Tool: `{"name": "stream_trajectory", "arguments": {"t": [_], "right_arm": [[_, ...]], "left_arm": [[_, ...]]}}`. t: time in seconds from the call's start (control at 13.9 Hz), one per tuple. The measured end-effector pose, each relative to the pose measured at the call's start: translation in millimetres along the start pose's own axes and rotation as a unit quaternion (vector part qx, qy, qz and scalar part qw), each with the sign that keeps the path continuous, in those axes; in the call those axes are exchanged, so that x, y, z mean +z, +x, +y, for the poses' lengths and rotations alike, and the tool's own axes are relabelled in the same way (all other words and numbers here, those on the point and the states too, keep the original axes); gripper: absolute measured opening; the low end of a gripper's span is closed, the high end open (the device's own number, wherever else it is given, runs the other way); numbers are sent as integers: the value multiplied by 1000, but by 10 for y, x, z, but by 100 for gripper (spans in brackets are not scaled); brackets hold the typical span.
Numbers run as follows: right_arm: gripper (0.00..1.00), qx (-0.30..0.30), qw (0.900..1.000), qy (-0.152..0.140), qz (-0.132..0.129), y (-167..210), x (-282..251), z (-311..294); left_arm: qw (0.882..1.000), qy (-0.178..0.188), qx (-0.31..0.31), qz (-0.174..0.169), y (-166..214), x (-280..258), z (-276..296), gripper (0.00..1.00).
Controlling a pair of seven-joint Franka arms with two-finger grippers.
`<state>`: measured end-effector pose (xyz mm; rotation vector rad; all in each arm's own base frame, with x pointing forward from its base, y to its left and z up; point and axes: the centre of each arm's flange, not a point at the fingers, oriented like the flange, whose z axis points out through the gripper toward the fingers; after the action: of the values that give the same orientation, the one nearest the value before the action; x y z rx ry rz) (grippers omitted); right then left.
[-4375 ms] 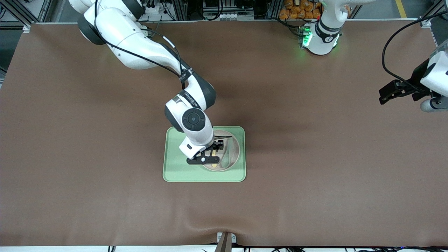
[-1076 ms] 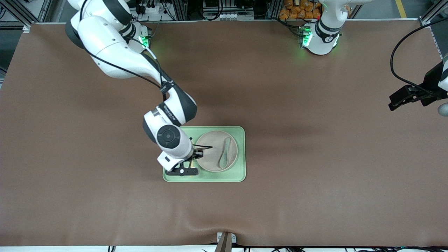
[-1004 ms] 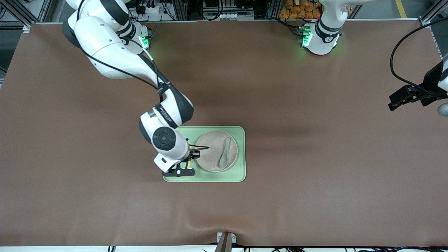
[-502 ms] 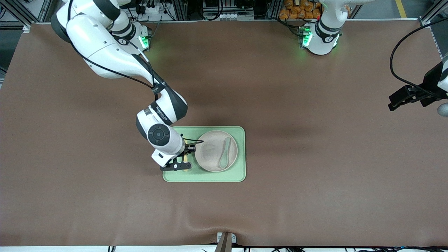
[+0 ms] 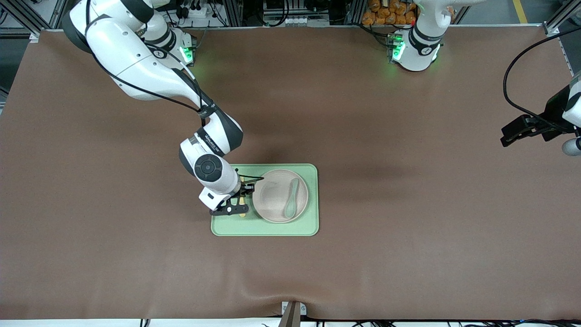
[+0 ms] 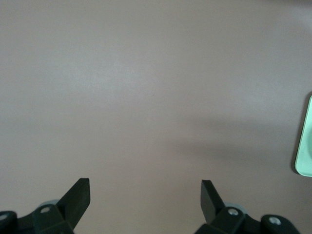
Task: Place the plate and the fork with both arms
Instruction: 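Lay the fork on the placemat beside the plate, open the right gripper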
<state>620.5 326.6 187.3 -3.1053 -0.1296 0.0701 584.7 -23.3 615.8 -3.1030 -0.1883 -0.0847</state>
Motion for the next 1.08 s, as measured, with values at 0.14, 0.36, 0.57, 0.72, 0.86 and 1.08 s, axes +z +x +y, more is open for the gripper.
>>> {"name": "stream_trajectory", "arguments": {"t": [0.14, 0.36, 0.57, 0.72, 0.86, 1.08], "right_arm": [[60, 3, 1000, 1, 3, 23, -34, 30], [89, 13, 1000, -3, 9, 136, -256, 128], [100, 33, 999, -17, 2, 320, -712, 295], [100, 54, 998, 3, 11, 454, -1048, 537], [100, 74, 997, 13, 12, 514, -1404, 827], [100, 90, 996, -7, 24, 447, -2098, 1076]], "left_arm": [[1000, 0, 0, 0, 0, 0, 0, 100], [1000, 0, 0, 1, -5, -13, -2, 100], [1000, 0, 1, 1, -43, -65, 2, 100], [1000, -5, 1, -1, -71, -93, 20, 100], [1000, -11, 2, -6, -92, -102, 40, 100], [1000, -12, 6, -11, -129, -126, 55, 100]]}}
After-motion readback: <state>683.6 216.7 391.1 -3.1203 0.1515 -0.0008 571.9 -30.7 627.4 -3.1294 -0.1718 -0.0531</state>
